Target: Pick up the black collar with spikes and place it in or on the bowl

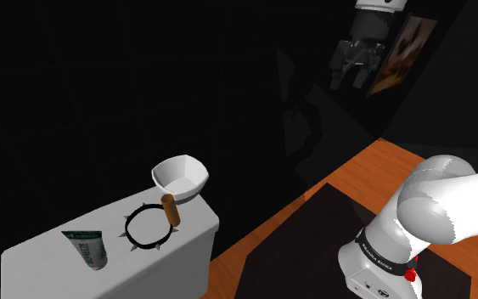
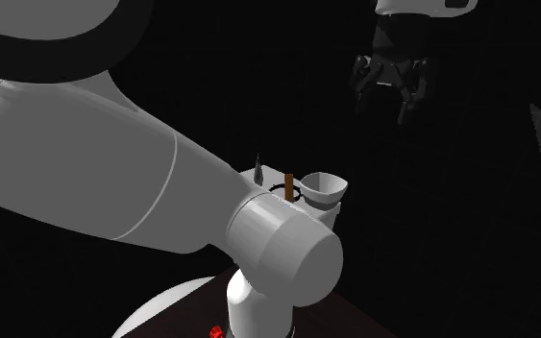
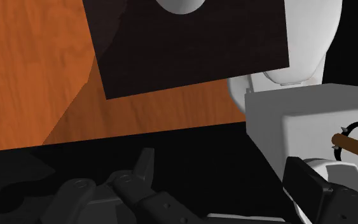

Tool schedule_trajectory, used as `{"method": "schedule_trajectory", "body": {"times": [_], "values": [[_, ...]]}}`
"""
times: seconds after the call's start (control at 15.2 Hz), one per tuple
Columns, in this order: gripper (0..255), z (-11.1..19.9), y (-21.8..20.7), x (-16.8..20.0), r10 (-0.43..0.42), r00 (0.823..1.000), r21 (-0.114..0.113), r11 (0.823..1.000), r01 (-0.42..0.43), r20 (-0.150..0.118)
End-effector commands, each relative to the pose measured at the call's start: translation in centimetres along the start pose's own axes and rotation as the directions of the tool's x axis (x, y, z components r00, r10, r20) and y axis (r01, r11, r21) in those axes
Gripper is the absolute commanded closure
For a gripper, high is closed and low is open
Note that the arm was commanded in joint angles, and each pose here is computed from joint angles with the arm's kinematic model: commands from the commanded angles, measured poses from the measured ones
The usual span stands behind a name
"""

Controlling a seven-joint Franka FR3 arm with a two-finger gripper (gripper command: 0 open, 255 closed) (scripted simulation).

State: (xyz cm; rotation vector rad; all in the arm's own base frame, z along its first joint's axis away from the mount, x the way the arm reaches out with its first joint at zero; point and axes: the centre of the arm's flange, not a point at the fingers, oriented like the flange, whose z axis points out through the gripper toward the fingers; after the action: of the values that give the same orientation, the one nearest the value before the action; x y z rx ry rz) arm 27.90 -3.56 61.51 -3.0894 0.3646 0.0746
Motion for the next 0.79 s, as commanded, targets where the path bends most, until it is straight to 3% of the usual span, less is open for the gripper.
{"method": "schedule_trajectory", "body": {"times": [0.0, 0.73], "values": [[0, 0.0, 0.0, 0.0, 0.000, 1.000, 0.000, 1.000, 0.000, 0.000], [0, 9.7, -10.7, 2.1, -0.012, 1.000, -0.008, 1.000, 0.012, -0.013]]}}
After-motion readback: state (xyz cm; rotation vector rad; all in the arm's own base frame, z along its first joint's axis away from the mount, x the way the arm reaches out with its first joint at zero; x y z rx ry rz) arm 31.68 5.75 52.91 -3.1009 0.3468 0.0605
